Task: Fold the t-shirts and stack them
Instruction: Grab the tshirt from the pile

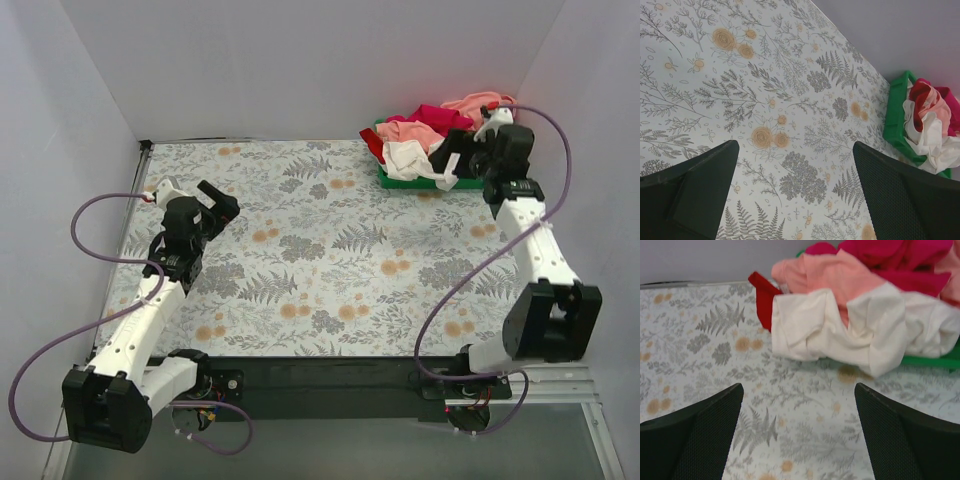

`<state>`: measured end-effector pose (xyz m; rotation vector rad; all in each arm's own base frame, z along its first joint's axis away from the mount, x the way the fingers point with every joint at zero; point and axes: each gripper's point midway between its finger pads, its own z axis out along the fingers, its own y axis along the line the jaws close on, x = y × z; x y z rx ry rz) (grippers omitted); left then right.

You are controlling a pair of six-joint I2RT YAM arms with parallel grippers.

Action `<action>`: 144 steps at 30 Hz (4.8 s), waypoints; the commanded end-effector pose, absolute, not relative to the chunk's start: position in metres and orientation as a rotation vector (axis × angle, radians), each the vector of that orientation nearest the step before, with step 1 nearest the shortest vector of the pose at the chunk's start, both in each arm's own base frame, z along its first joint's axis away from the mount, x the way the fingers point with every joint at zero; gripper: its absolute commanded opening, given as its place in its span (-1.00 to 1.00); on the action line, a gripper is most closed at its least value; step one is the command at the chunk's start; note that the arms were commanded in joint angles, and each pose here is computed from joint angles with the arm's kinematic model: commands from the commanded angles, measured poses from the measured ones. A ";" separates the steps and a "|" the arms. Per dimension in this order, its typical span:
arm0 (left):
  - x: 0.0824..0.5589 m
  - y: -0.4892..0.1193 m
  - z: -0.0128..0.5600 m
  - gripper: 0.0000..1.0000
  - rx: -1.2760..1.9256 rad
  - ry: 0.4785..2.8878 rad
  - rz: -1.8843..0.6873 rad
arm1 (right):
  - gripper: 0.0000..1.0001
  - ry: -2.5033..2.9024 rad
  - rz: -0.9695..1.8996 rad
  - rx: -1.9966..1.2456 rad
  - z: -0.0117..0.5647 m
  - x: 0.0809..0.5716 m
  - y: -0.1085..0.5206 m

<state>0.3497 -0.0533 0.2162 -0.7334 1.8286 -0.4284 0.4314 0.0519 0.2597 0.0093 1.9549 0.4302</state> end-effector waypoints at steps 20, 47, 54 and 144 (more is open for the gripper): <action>0.370 -0.048 0.202 0.96 -0.690 1.838 -0.348 | 0.97 1.837 0.037 -0.318 0.195 0.695 0.081; 0.371 -0.047 0.202 0.96 -0.701 1.842 -0.342 | -0.97 1.638 -0.019 -0.289 0.294 0.692 0.069; 0.372 -0.046 0.206 0.96 -0.715 1.831 -0.342 | -0.97 1.317 0.047 -0.147 0.408 0.674 0.068; 0.372 -0.053 0.200 0.96 -0.685 1.877 -0.363 | -0.97 1.984 -0.042 -0.217 0.253 0.597 0.071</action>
